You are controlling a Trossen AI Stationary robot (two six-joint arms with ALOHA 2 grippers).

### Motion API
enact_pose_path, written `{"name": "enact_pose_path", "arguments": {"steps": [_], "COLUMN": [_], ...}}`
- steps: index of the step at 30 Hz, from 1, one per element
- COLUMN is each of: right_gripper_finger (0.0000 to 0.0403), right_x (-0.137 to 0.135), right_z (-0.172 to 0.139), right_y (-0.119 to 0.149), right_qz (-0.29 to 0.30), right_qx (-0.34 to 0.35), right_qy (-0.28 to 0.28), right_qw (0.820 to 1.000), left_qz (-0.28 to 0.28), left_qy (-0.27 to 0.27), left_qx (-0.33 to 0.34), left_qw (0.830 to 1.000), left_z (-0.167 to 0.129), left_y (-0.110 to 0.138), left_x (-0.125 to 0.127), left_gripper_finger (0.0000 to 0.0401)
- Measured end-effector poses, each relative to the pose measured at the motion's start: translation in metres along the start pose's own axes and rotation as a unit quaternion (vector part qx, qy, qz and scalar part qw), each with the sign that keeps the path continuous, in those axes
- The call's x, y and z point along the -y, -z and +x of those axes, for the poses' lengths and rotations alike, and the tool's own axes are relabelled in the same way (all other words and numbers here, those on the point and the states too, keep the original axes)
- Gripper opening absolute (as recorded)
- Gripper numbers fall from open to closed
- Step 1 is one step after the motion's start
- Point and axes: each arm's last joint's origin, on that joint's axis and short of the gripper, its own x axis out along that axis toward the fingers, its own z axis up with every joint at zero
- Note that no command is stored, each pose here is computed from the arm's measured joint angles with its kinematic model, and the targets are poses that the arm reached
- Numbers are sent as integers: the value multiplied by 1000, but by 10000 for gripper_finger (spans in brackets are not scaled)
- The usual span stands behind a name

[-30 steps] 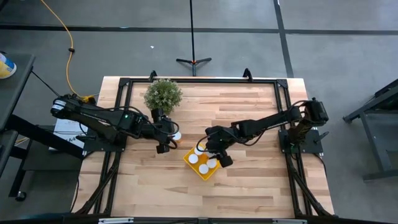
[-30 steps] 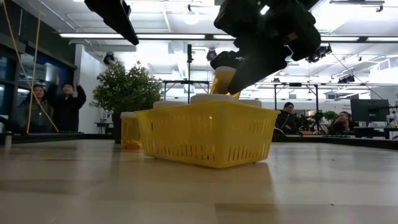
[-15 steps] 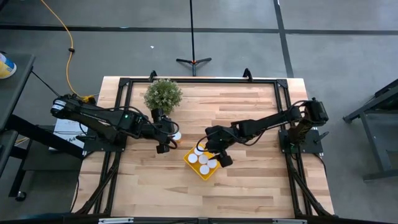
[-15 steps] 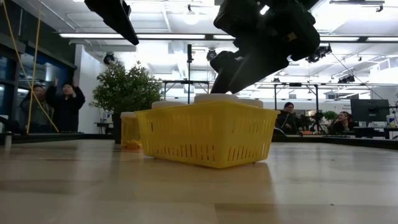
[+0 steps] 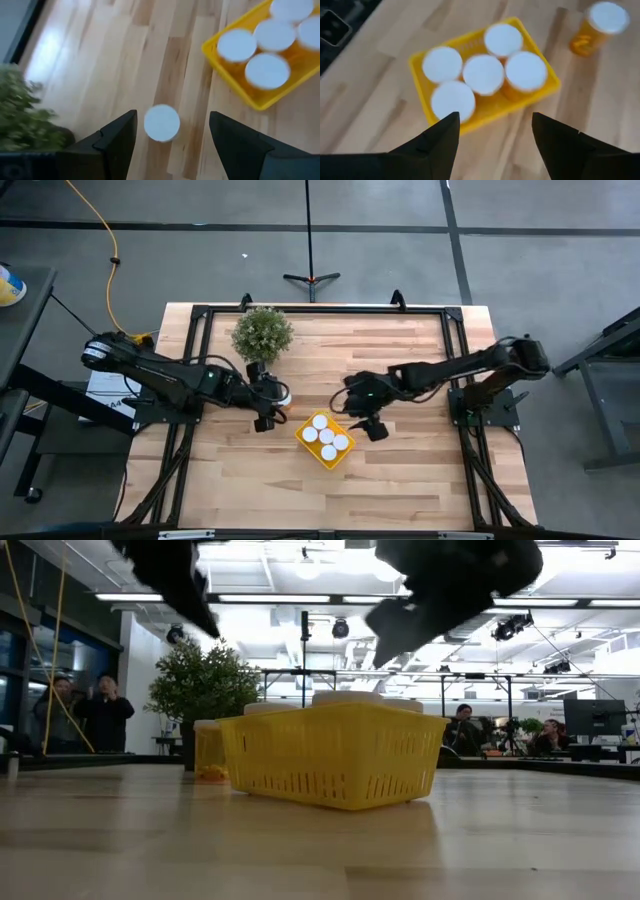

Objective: Pick and place pill bottles into a basket
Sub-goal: Put the pill bottle into the yellow transparent bin

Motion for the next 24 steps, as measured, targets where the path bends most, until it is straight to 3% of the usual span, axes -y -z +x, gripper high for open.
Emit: {"name": "enact_pose_path", "arguments": {"steps": [6,11,13,18,24], "right_gripper_finger": [223,221,222,218,218], "right_x": [-5,-5,-3,11,30], "right_z": [-21,-26,-24,-10,7], "right_y": [35,57,61,58,44], "right_qz": [-14,-37,-31,-13,2], "right_qx": [118,283,316,304,295], "right_qy": [58,101,113,142,137], "right_qw": [991,953,941,942,946], "left_qz": [-10,-14,-15,-25,-46], "left_qy": [8,5,1,-2,10], "left_qx": [14,25,19,17,-1], "left_qw": [1000,1000,1000,1000,999], "left_z": [23,38,43,42,32], "left_y": [19,34,41,44,50], "left_x": [5,7,7,6,5], "left_gripper_finger": [282,282,282,282,282]}}
